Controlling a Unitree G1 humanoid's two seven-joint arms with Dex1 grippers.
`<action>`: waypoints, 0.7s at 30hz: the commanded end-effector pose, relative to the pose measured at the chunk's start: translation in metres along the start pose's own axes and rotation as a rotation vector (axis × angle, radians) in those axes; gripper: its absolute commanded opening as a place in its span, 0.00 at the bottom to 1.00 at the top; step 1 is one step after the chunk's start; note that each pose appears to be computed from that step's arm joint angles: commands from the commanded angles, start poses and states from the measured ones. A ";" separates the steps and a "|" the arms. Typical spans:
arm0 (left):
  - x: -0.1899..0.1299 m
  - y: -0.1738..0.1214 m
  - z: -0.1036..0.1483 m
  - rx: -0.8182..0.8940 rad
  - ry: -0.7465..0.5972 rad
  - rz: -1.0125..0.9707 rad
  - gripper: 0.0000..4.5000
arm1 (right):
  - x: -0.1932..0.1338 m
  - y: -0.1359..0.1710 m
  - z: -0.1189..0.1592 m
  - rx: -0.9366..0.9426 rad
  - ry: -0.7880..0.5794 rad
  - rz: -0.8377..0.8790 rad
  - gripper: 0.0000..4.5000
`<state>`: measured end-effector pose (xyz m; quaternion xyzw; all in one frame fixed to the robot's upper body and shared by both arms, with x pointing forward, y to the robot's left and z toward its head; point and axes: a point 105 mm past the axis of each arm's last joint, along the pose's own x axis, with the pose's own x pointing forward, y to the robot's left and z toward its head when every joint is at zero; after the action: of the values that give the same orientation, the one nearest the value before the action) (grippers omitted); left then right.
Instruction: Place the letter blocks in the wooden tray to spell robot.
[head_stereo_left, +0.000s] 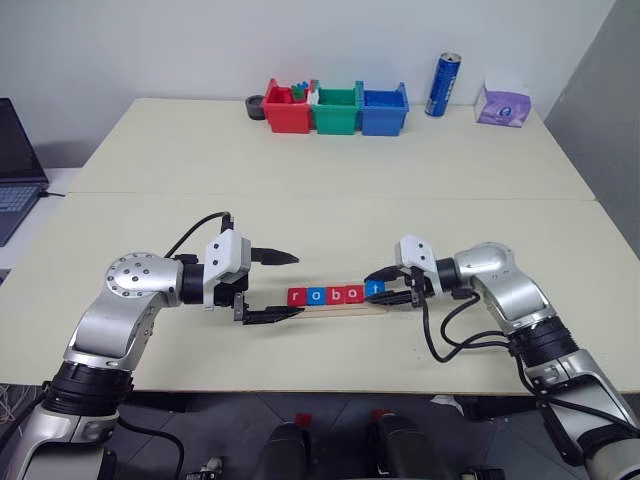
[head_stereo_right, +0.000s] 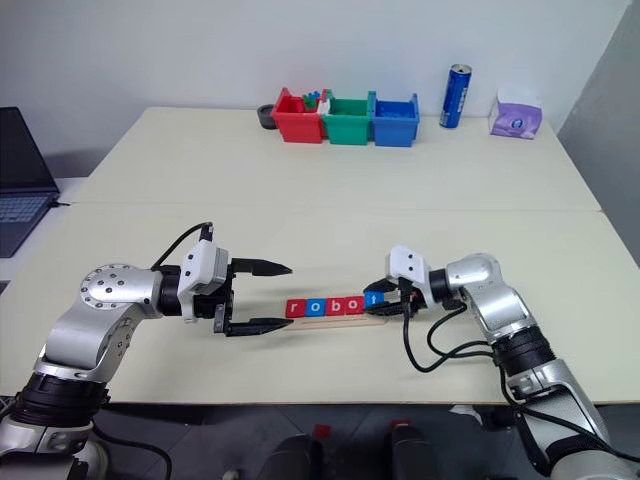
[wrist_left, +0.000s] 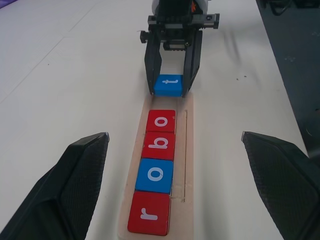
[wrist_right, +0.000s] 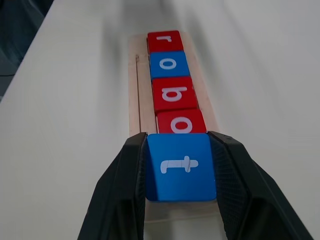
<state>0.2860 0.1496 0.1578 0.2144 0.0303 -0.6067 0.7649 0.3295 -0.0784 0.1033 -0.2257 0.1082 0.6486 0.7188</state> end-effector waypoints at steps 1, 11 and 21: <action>0.004 -0.001 0.014 0.058 -0.024 -0.002 1.00 | 0.001 -0.007 0.011 -0.057 -0.013 -0.012 0.36; 0.006 -0.004 0.013 0.054 -0.027 -0.016 1.00 | 0.007 -0.009 0.010 -0.077 -0.006 -0.001 0.36; 0.006 -0.003 0.012 0.056 -0.023 -0.012 1.00 | 0.008 -0.009 0.005 -0.084 0.013 0.008 0.36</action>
<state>0.2839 0.1412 0.1594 0.2143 0.0195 -0.6136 0.7597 0.3364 -0.0725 0.0957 -0.2462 0.1037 0.6519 0.7097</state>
